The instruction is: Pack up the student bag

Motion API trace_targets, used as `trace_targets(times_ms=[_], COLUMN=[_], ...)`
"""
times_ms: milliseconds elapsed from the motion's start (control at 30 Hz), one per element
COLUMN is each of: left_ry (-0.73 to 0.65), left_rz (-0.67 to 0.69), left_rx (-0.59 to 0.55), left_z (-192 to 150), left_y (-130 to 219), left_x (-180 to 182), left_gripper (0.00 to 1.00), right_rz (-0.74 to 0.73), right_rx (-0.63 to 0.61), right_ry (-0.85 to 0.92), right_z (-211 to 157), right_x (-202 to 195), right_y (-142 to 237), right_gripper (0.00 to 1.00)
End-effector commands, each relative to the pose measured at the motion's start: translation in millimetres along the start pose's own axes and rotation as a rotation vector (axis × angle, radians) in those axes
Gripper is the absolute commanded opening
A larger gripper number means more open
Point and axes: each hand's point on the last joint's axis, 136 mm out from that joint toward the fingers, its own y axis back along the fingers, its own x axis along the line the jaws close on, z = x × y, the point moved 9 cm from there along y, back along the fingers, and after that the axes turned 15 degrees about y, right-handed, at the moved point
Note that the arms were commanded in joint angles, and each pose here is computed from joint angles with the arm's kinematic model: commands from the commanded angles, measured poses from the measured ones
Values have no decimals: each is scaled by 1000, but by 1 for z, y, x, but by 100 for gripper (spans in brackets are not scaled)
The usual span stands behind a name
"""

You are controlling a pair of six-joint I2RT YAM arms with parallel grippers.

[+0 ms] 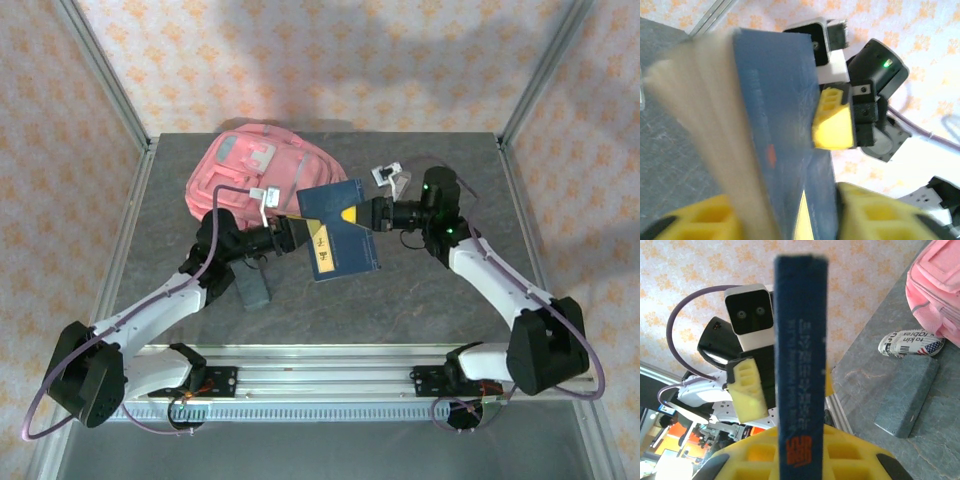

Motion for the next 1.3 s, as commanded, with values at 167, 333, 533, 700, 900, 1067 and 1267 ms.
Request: trace_targets(times_ms=[167, 333, 533, 700, 900, 1067, 1267], left_ry=[-27, 80, 151, 214, 223, 210, 131], left_rz=[-39, 1, -98, -162, -204, -150, 175], left_rx=[-88, -318, -478, -512, -539, -545, -566], left_z=[8, 30, 40, 36, 28, 24, 28], left_y=[7, 23, 37, 39, 38, 36, 38], left_x=[-11, 2, 6, 15, 10, 11, 28], left_gripper=[0, 0, 0, 0, 0, 26, 66], right_rz=[-42, -59, -41, -32, -87, -163, -285], right_rx=[-38, -85, -164, -254, -390, -407, -476], right_ry=[22, 3, -4, -29, -78, -95, -98], right_z=[22, 21, -4, -20, -21, -20, -22], right_x=[-4, -2, 14, 23, 21, 14, 10], right_y=[0, 7, -1, -22, -35, -38, -3], right_gripper=[42, 52, 62, 62, 40, 0, 0])
